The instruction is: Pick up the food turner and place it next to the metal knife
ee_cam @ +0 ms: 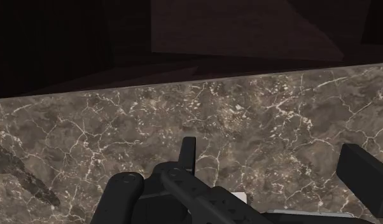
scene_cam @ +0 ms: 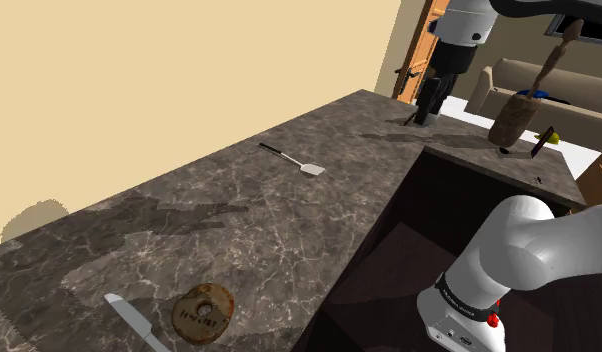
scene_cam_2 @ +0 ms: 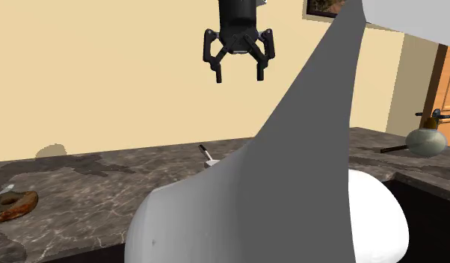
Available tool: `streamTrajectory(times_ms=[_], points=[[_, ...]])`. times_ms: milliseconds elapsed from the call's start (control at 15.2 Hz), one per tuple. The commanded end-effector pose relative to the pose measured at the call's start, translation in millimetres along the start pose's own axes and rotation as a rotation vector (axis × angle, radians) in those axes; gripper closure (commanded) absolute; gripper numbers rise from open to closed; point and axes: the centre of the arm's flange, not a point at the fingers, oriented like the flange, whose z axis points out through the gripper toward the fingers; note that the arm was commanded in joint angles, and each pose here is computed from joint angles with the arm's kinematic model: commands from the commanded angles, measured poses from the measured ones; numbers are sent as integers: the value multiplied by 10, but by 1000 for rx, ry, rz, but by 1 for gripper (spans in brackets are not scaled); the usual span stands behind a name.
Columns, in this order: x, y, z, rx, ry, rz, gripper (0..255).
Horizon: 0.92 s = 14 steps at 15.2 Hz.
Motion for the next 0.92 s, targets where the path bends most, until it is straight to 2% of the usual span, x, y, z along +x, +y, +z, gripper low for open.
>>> streamTrajectory(times_ms=[0,858], points=[[0,0,0,0,0,0,0],[1381,-54,950,21,30,-44,0]])
